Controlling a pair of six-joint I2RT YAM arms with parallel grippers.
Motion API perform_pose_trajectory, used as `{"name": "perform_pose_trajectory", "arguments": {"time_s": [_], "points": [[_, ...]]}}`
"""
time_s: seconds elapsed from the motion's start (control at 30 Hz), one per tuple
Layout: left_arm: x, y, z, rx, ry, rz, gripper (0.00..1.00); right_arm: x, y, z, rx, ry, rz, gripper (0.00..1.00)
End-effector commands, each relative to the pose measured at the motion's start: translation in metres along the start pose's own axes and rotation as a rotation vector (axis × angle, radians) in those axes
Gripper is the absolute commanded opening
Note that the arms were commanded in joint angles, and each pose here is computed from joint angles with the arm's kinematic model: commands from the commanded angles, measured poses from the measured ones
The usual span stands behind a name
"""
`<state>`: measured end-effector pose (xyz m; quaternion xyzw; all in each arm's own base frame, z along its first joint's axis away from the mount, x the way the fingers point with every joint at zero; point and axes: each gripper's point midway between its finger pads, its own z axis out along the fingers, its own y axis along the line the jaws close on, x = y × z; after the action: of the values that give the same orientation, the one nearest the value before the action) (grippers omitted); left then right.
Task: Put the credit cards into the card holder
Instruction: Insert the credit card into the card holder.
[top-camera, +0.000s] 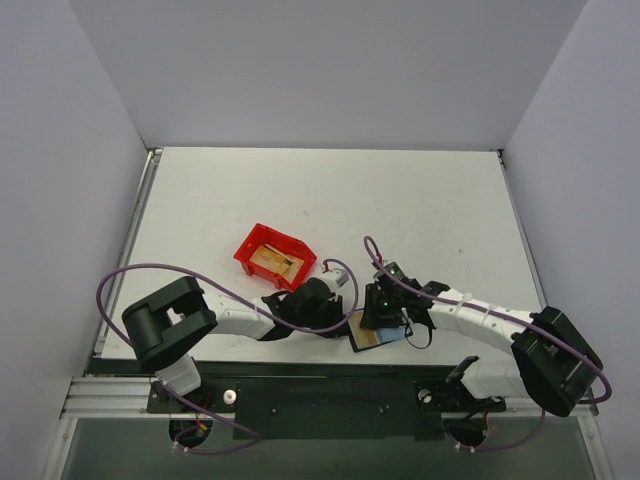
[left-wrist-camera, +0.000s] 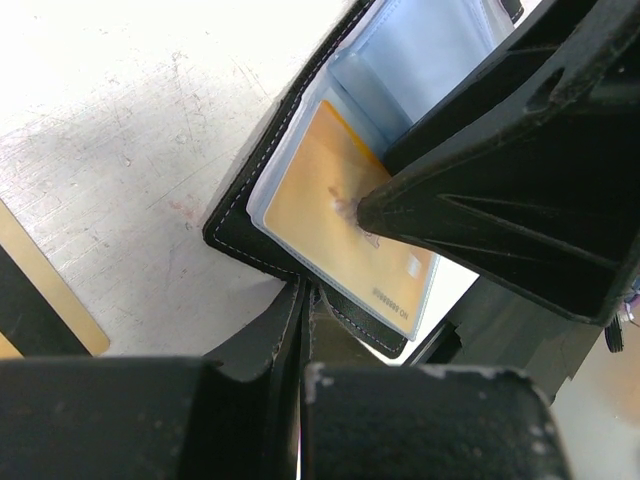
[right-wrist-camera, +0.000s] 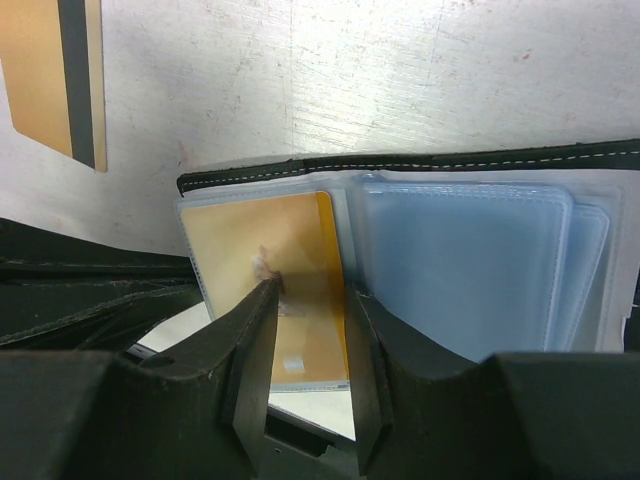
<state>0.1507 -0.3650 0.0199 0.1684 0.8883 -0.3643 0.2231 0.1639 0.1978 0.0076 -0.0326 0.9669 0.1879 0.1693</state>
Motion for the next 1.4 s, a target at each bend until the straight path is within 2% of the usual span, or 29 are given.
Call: {"name": "perform_pose_trajectory", "arguments": {"time_s": [0.0, 0.23, 0.47, 0.57, 0.7, 0.93, 1.13, 1.37], "points": [[0.011, 0.000, 0.010, -0.002, 0.031, 0.019, 0.00, 0.010, 0.017, -0.003, -0.099, 0.040, 0.016, 0.24], [0.012, 0.000, 0.011, 0.001, 0.033, 0.019, 0.00, 0.011, 0.015, -0.002, -0.095, 0.048, 0.021, 0.12], [0.013, 0.001, 0.011, -0.002, 0.036, 0.018, 0.00, 0.008, 0.017, -0.004, -0.105, 0.036, 0.021, 0.08], [0.013, 0.002, 0.010, -0.004, 0.037, 0.017, 0.00, 0.003, 0.014, -0.008, -0.082, 0.005, 0.015, 0.10], [0.010, 0.005, 0.003, -0.029, 0.028, 0.027, 0.00, -0.010, 0.001, -0.018, -0.012, -0.070, -0.008, 0.19], [-0.017, -0.001, -0.027, -0.087, -0.045, 0.081, 0.00, -0.032, -0.002, -0.033, 0.012, -0.189, -0.039, 0.30], [-0.048, 0.000, -0.054, -0.135, -0.133, 0.096, 0.01, -0.040, 0.002, -0.030, 0.011, -0.205, -0.049, 0.31], [-0.059, 0.050, -0.089, -0.244, -0.212, -0.031, 0.06, -0.063, 0.026, -0.016, -0.038, -0.202, -0.117, 0.31]]}}
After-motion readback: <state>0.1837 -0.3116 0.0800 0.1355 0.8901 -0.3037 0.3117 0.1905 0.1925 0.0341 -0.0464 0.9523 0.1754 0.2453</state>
